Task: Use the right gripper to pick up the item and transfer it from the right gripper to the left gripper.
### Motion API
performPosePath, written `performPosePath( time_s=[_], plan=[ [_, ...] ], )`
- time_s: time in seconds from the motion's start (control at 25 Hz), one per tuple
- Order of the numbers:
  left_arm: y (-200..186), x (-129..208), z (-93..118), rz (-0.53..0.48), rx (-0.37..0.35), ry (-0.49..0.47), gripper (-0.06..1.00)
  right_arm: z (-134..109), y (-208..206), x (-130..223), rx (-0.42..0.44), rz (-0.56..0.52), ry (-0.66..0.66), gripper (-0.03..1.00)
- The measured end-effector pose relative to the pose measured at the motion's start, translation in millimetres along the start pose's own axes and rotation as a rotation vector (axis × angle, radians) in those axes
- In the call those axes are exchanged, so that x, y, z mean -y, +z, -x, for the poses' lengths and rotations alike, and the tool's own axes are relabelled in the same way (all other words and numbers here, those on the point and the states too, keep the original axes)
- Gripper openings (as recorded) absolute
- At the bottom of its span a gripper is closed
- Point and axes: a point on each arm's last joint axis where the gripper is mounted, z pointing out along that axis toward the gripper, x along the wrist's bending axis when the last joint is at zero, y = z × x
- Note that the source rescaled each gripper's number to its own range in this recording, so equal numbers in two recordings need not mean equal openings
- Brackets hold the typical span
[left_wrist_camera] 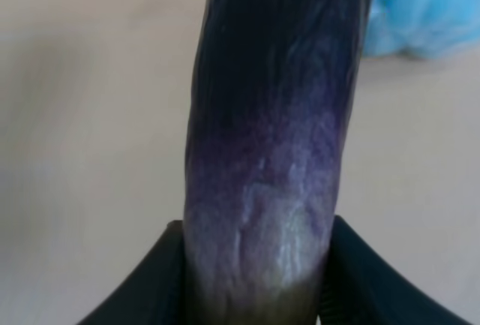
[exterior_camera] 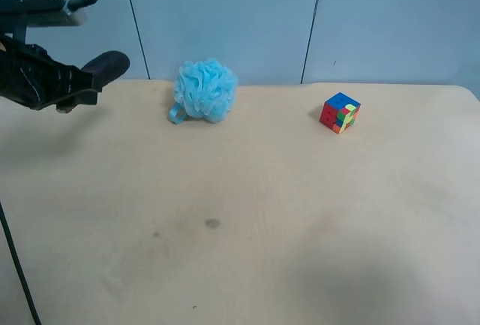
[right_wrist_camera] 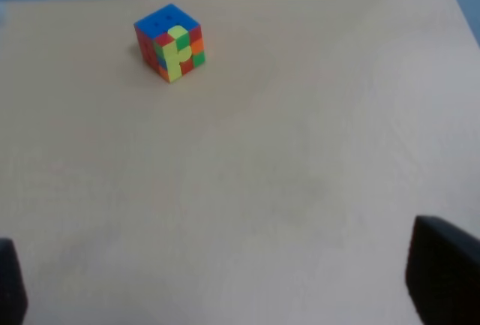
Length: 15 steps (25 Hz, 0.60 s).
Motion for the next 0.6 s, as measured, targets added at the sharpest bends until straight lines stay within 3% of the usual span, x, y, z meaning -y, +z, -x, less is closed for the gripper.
performPosePath(
  time_s=[0.2, 0.6],
  plan=[
    [18, 32, -21, -0.085, -0.059, -0.053, 0.0, 0, 0, 0, 0.0, 0.0, 0.0, 1.0],
    [45, 59, -26, -0.184, -0.08, -0.067, 0.0, 0, 0, 0, 0.0, 0.0, 0.0, 1.0]
  ],
)
